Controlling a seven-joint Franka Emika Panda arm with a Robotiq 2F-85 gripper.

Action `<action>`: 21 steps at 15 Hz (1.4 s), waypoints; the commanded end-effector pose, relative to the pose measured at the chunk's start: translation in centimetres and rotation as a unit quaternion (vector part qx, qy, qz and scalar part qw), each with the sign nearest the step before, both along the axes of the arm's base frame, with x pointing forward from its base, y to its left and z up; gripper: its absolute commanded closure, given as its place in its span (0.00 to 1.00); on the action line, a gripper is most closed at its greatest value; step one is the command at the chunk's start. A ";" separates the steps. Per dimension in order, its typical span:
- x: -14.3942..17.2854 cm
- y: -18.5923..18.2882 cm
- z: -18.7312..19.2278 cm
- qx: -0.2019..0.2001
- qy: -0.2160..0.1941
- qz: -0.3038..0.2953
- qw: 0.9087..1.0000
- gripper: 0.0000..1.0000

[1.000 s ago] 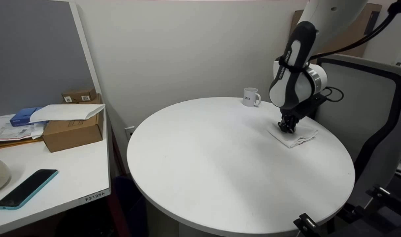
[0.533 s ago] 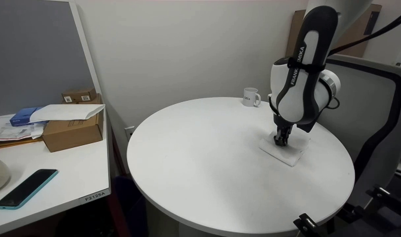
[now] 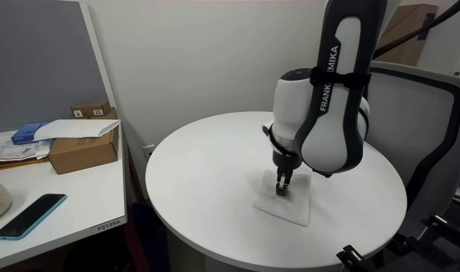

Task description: Wipe the table top with the white towel

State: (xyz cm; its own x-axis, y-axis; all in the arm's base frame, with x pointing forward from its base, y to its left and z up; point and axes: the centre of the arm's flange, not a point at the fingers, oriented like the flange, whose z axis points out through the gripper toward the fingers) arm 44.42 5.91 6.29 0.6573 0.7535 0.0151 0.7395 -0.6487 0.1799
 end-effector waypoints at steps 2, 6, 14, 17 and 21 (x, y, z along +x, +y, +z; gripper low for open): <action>-4.1 11.3 -2.1 0.000 -0.001 0.104 0.995 0.96; -4.9 17.9 -2.1 -0.011 -0.030 0.118 0.992 0.96; 3.6 5.6 -0.2 0.008 -0.040 -0.102 0.994 0.96; 8.7 -1.8 -0.7 -0.013 -0.039 -0.182 0.983 0.96; 13.4 -8.0 -1.3 -0.041 -0.036 -0.241 0.969 0.96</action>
State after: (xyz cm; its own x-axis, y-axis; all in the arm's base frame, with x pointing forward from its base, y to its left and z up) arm 53.50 -0.28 6.64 0.9108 0.4095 0.0534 0.3822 -0.8849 0.2662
